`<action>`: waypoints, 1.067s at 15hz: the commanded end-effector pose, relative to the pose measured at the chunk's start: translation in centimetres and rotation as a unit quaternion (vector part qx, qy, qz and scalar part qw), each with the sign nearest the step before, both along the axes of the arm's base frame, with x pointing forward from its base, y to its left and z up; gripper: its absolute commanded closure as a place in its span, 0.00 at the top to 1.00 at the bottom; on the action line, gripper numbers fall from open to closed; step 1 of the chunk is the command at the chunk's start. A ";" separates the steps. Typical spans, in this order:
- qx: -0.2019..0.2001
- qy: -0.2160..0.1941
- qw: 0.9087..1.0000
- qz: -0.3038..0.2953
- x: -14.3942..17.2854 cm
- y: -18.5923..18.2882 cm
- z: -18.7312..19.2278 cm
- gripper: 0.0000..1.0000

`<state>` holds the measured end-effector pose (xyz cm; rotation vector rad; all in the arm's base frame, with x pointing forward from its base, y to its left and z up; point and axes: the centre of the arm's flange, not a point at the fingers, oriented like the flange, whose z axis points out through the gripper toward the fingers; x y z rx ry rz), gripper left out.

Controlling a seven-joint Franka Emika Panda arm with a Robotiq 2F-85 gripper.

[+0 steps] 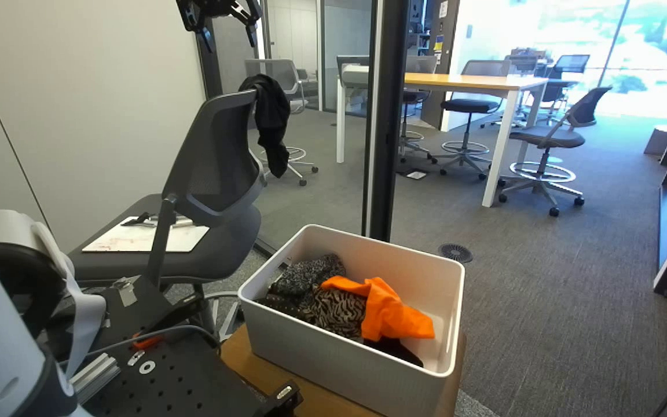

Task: Move the black cloth to the box

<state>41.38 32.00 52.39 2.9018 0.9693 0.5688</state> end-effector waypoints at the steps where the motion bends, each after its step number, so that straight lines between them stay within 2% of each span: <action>1: -0.012 0.013 0.999 0.038 6.0 6.9 -0.4 1.00; 5: -0.005 0.041 0.996 0.078 9.6 11.5 -3.3 1.00; 8: -0.008 0.044 0.995 0.087 11.6 14.1 -4.8 1.00; 16: -0.030 -0.009 0.995 0.092 13.8 17.4 -4.6 1.00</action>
